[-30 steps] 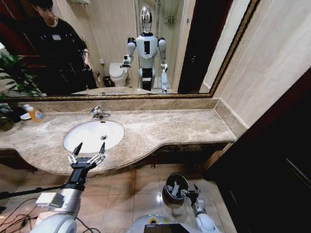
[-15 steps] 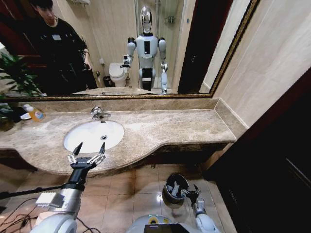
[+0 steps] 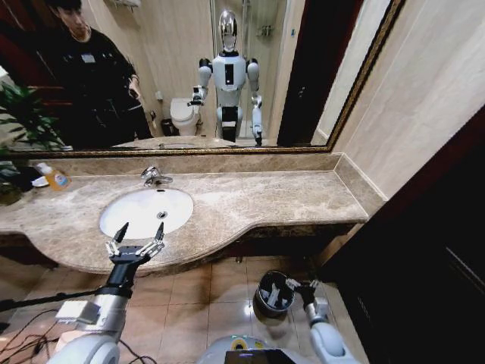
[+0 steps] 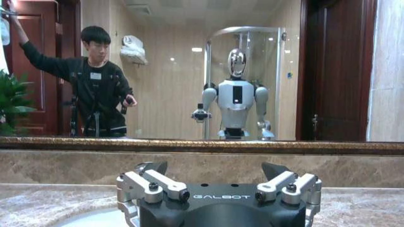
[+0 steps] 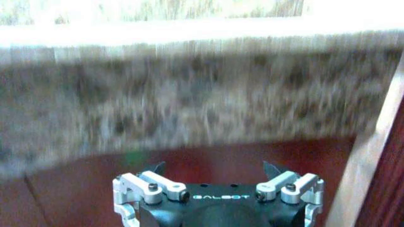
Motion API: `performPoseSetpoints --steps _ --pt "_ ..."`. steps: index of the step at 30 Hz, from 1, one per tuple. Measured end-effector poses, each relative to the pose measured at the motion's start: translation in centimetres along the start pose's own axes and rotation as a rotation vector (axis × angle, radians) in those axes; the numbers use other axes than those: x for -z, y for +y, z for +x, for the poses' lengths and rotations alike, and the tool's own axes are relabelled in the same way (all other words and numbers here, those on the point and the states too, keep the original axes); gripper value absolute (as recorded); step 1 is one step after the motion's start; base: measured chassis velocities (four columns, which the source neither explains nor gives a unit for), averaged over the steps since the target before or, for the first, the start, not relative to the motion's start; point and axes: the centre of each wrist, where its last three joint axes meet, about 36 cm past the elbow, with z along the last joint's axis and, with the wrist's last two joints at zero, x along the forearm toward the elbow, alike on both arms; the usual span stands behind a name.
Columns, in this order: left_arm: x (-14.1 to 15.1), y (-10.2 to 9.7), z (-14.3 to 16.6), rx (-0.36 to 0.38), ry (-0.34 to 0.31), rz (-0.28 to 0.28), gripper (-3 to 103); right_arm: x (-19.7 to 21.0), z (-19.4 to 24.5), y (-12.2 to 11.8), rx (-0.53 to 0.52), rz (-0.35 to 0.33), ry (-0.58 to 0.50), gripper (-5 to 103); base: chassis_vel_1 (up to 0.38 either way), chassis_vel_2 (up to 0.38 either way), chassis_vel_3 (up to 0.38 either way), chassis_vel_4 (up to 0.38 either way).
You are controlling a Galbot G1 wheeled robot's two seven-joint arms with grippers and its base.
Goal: Pick up the trash from the sink and place it in the trash bin.
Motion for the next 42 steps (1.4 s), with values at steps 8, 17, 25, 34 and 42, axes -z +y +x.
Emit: performPoseSetpoints --steps 8,17,25,34,42 --pt "0.0 0.0 0.0 0.0 0.0 0.0 100 9.4 0.5 1.0 0.013 -0.043 -0.151 100 0.0 0.0 0.0 0.0" --pt "0.0 0.0 0.0 0.0 0.0 0.0 100 16.9 1.8 1.2 0.051 -0.04 -0.27 100 0.0 0.0 0.0 0.0" --pt "0.0 0.0 0.0 0.0 0.0 0.0 100 19.6 3.2 1.6 0.081 -0.026 -0.321 100 0.0 0.0 0.0 0.0" --pt "0.0 0.0 0.0 0.0 0.0 0.0 100 21.6 4.8 2.5 0.131 -0.012 -0.325 100 0.0 0.0 0.0 0.0" --pt "0.0 0.0 0.0 0.0 0.0 0.0 100 22.3 5.0 2.9 0.126 0.009 -0.311 100 0.0 0.0 0.0 0.0"
